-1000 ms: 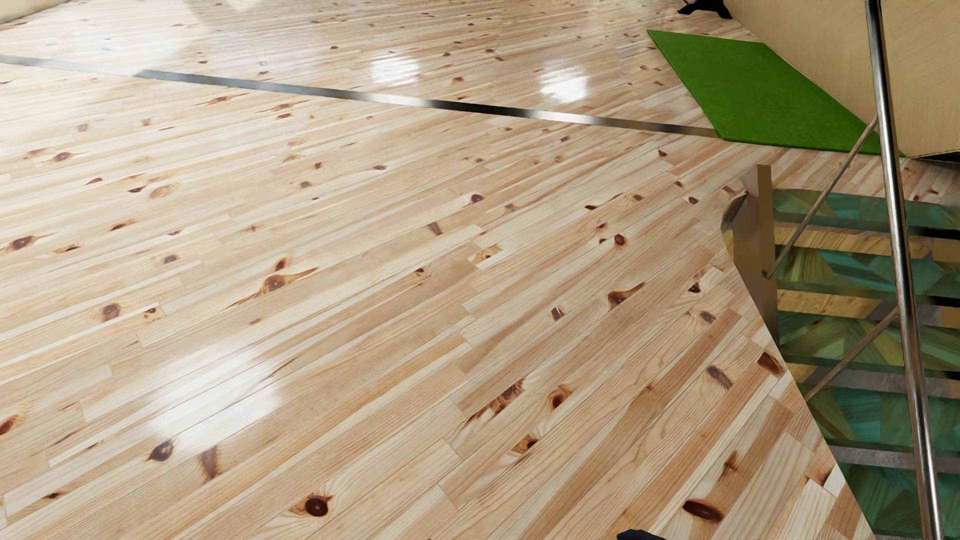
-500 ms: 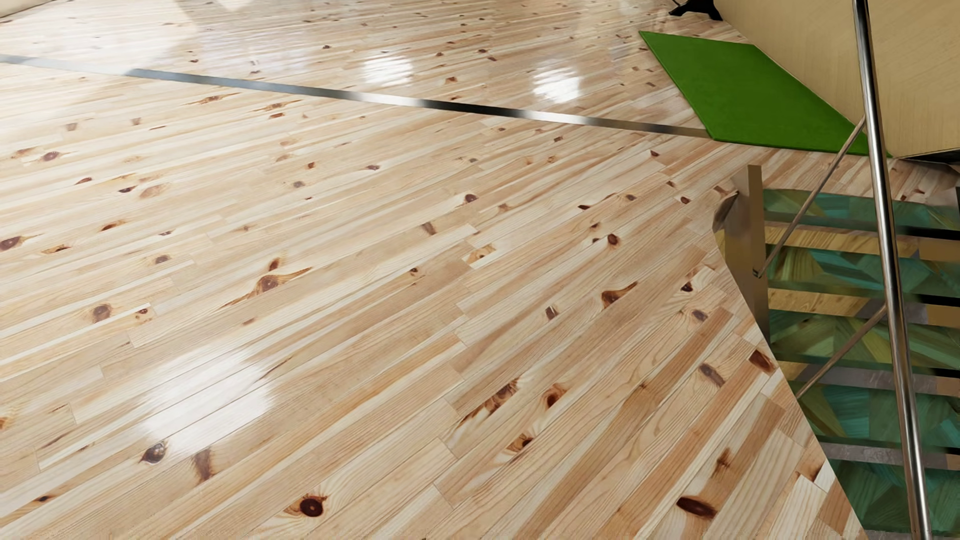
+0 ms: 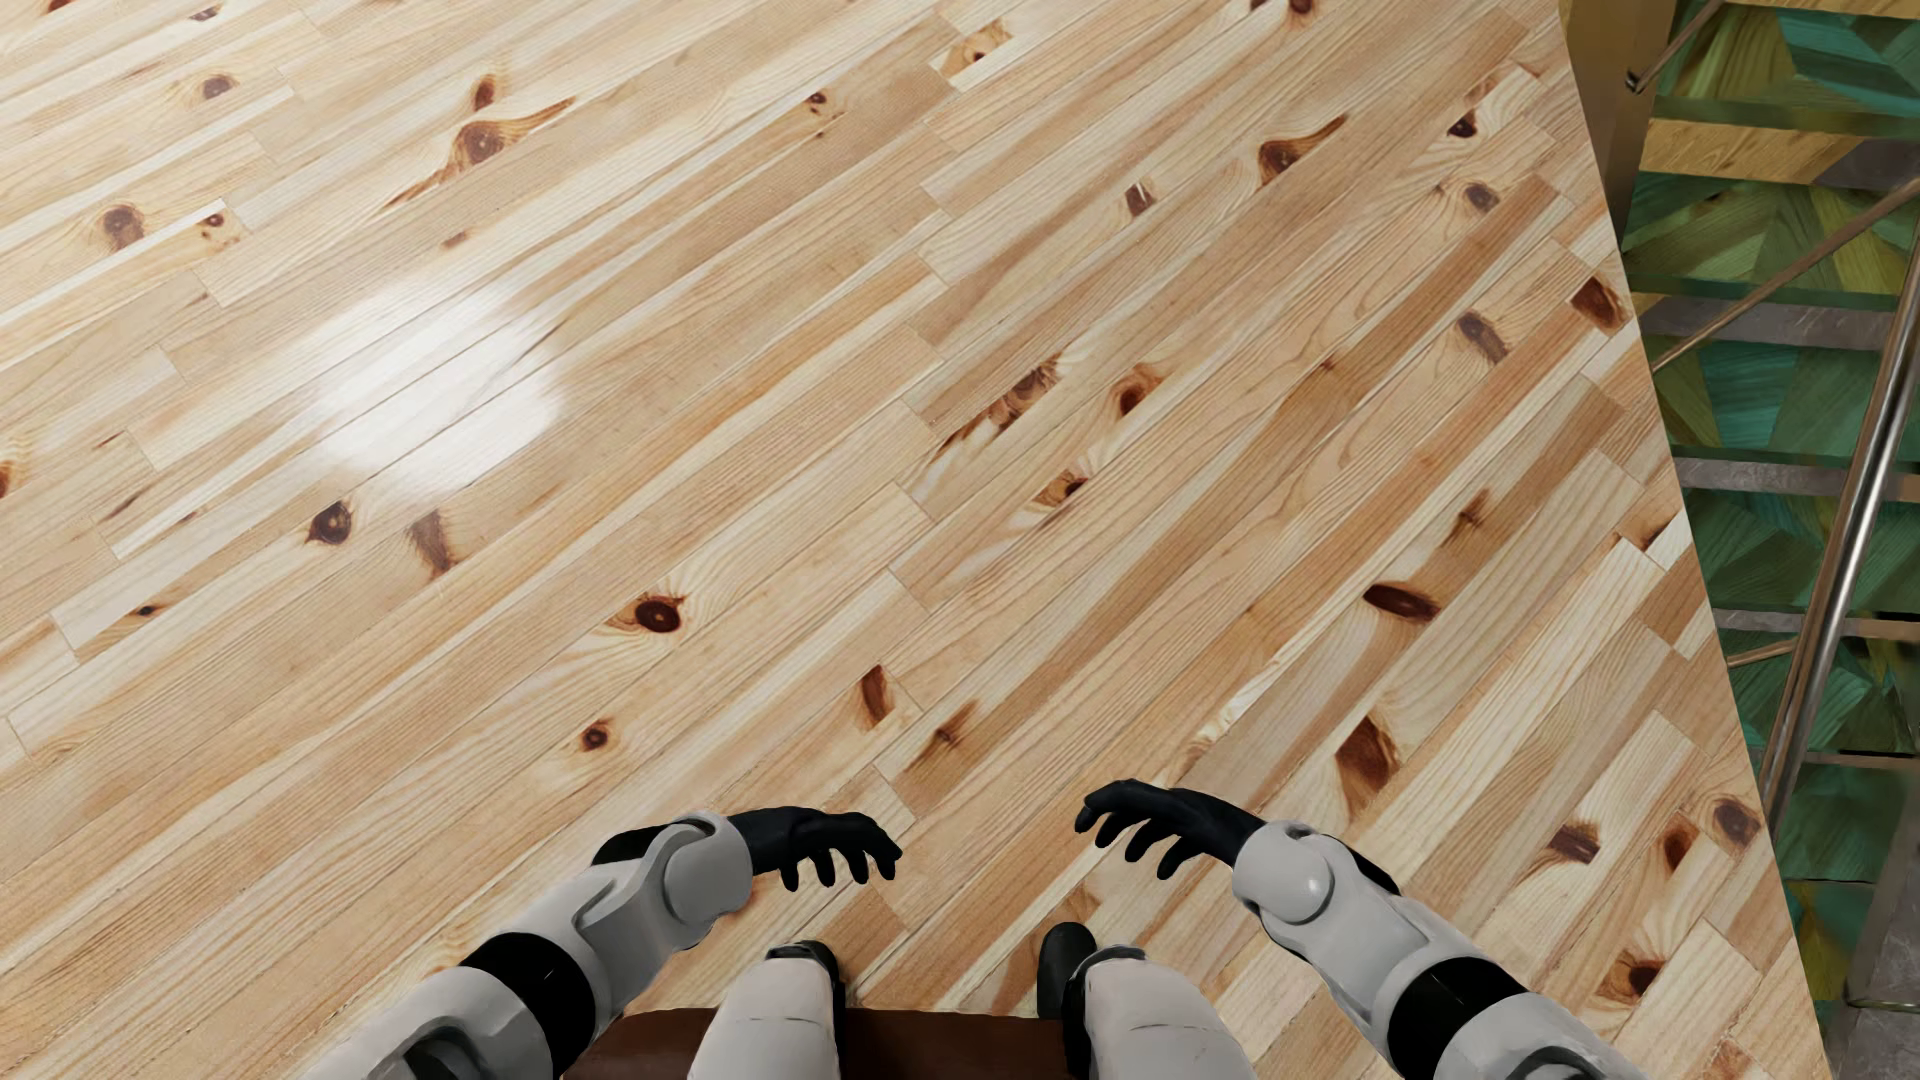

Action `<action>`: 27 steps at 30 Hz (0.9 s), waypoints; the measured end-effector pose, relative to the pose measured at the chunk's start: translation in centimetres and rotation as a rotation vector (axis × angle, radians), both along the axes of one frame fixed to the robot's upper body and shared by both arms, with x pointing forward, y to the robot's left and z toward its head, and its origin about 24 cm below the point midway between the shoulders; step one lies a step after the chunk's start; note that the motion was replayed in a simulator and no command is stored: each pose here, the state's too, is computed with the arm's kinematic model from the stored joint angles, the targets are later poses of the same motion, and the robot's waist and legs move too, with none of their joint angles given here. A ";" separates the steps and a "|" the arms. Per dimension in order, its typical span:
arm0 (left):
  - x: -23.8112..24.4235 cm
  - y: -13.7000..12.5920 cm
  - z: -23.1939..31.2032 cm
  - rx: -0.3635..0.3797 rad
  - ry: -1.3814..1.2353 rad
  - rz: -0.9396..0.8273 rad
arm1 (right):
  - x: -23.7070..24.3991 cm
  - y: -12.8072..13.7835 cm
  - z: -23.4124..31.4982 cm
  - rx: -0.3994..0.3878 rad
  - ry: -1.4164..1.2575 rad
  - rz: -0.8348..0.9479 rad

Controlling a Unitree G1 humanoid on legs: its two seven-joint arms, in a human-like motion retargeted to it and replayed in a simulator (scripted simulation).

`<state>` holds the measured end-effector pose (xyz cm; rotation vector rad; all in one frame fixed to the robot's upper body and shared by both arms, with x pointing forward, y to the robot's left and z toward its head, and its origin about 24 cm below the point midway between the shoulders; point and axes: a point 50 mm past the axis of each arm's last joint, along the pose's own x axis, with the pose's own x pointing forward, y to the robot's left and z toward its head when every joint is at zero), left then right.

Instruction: Sit on chair

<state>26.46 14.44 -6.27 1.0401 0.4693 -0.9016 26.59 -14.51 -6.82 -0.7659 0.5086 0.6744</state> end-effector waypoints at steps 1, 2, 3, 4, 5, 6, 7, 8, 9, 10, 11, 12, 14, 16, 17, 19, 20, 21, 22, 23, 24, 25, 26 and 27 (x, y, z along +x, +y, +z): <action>0.9 -0.8 0.9 0.018 -0.051 -0.064 | 1.0 0.4 1.1 -0.011 -0.054 0.037; 1.7 -1.5 1.7 0.046 -0.094 -0.123 | 2.0 0.8 2.2 -0.026 -0.106 0.083; 2.5 -2.2 2.6 0.072 -0.141 -0.187 | 3.0 1.3 3.5 -0.044 -0.161 0.145; 3.3 -3.0 3.6 0.095 -0.194 -0.248 | 3.9 1.8 5.1 -0.062 -0.214 0.219; 4.0 -3.6 4.5 0.120 -0.248 -0.290 | 4.7 2.4 6.7 -0.082 -0.278 0.290; 4.9 -4.1 5.7 0.139 -0.313 -0.330 | 5.4 2.9 8.7 -0.090 -0.353 0.353; 5.4 -4.8 7.1 0.147 -0.386 -0.398 | 5.8 3.3 10.6 -0.086 -0.446 0.409; 5.9 -5.4 8.6 0.148 -0.463 -0.462 | 6.1 3.7 12.7 -0.073 -0.545 0.451; 6.4 -5.8 10.3 0.141 -0.547 -0.502 | 6.2 4.1 14.8 -0.057 -0.640 0.489; 6.8 -6.2 12.3 0.114 -0.658 -0.528 | 6.3 4.4 17.0 -0.037 -0.735 0.514; 6.9 -6.5 14.2 0.082 -0.748 -0.562 | 6.1 4.7 19.0 -0.008 -0.823 0.535; 6.8 -6.7 16.2 0.038 -0.833 -0.586 | 5.8 5.0 20.8 0.032 -0.906 0.555; 5.7 -7.1 19.6 -0.055 -0.971 -0.650 | 4.7 4.9 24.2 0.115 -1.042 0.565; 4.6 -6.9 22.2 -0.138 -1.075 -0.676 | 3.3 4.5 27.0 0.190 -1.153 0.567; 4.0 -6.8 23.3 -0.175 -1.114 -0.691 | 2.5 4.3 28.1 0.225 -1.199 0.575; 2.9 -6.4 25.0 -0.241 -1.176 -0.695 | 1.1 4.2 29.9 0.290 -1.273 0.595; 2.6 -6.2 25.6 -0.261 -1.197 -0.696 | 0.4 4.1 30.6 0.314 -1.297 0.603; 2.3 -6.0 26.1 -0.273 -1.211 -0.694 | 0.0 4.1 31.0 0.335 -1.316 0.605; 2.1 -5.8 26.3 -0.279 -1.219 -0.690 | -0.3 4.0 31.3 0.345 -1.329 0.601; 2.0 -5.6 26.4 -0.281 -1.223 -0.677 | -0.4 3.8 31.4 0.347 -1.332 0.593; 2.1 -5.3 26.4 -0.281 -1.225 -0.653 | -0.3 3.6 31.3 0.343 -1.329 0.582; 2.3 -5.0 26.1 -0.270 -1.220 -0.629 | -0.1 3.5 30.9 0.331 -1.318 0.573; 2.7 -4.8 25.8 -0.257 -1.212 -0.603 | 0.2 3.4 30.6 0.317 -1.304 0.562; 3.0 -4.6 25.5 -0.245 -1.201 -0.577 | 0.6 3.4 30.1 0.295 -1.283 0.550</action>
